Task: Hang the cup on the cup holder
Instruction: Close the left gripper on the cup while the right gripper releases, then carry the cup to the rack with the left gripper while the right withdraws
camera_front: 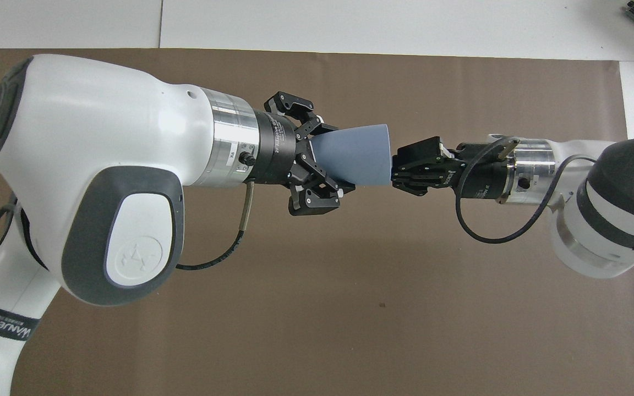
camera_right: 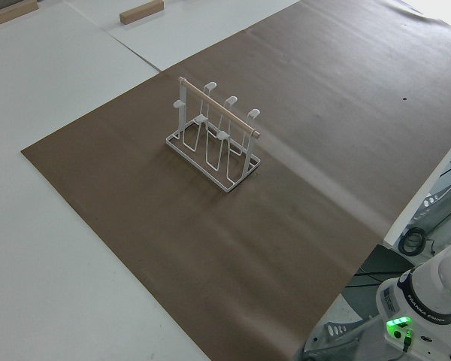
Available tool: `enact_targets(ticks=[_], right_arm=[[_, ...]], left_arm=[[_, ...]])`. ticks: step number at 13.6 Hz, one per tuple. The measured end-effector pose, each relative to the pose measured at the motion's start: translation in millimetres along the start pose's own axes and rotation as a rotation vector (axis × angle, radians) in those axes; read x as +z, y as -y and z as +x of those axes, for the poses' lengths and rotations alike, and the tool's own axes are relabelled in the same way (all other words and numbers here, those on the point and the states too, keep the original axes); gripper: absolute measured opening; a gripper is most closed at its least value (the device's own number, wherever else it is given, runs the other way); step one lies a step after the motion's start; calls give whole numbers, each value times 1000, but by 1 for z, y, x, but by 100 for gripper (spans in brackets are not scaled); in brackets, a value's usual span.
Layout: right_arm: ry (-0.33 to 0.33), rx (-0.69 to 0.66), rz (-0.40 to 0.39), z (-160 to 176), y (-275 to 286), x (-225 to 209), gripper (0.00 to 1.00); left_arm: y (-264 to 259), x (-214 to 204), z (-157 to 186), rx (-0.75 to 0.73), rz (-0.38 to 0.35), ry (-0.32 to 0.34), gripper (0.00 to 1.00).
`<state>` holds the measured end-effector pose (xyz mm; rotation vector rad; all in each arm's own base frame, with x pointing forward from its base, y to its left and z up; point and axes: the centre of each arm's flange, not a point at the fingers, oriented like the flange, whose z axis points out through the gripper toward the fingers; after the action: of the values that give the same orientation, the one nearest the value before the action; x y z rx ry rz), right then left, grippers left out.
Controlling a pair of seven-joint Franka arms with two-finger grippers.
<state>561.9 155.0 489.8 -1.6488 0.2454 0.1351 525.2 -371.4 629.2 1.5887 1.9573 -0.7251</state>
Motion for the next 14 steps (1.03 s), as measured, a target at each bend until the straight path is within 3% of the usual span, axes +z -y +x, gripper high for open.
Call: enact_targets(ticks=[5, 9, 11, 14], right_arm=[[-1, 1, -1, 0, 0, 1, 5], [-4, 27, -1, 0, 0, 0, 37], [-6, 28, -1, 1, 0, -1, 38], [-10, 28, -7, 1, -1, -3, 40]], left_arm=[[2, 0, -1, 19, -13, -20, 81], [-3, -3, 2, 54, -76, -81, 78], [-4, -3, 3, 72, -92, -105, 78], [-5, -1, 7, 133, -143, -193, 78]])
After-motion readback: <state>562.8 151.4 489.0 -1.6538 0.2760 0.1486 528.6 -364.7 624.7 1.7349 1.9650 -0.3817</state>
